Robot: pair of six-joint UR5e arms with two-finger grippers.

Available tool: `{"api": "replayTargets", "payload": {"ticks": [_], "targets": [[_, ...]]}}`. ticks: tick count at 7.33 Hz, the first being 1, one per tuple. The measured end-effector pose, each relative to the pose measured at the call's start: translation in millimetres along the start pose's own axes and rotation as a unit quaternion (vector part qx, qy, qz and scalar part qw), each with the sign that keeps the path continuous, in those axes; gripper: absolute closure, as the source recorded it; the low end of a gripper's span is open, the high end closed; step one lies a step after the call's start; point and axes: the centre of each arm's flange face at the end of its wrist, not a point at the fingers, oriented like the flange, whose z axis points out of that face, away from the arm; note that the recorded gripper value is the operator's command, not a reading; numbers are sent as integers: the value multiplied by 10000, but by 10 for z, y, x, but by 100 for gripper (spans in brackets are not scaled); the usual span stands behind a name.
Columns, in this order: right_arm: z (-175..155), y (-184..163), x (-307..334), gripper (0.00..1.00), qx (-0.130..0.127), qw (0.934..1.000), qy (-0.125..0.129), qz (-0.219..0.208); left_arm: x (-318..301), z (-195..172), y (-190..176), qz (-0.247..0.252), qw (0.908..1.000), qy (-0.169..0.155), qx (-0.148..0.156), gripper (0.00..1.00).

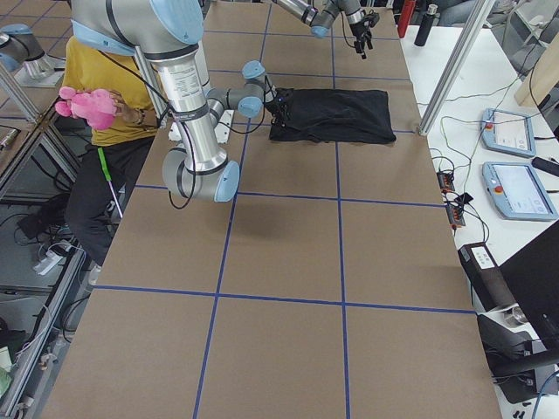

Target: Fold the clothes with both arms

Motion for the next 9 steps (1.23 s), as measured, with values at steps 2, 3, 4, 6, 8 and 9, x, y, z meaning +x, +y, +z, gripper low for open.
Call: {"api": "replayTargets", "payload": {"ticks": [2, 3, 4, 6, 8, 9], "targets": [[13, -18, 18, 68, 17, 10000, 20, -72, 3, -2, -2, 4, 10000, 2, 3, 0], [24, -19, 27, 84, 20, 10000, 33, -85, 3, -3, -3, 5, 10000, 2, 4, 0], [35, -17, 34, 97, 20, 9999, 46, -92, 3, -3, -3, 5, 10000, 2, 4, 0], [42, -9, 38, 100, 15, 9999, 53, -97, 3, -2, -2, 3, 10000, 2, 3, 0], [23, -45, 36, 100, 33, 10000, 38, -79, 13, -6, -7, -14, 10000, 9, 9, 0], [-5, -84, 60, 100, 44, 10000, 26, -60, 15, -9, -10, -21, 10000, 10, 13, 0]]}}
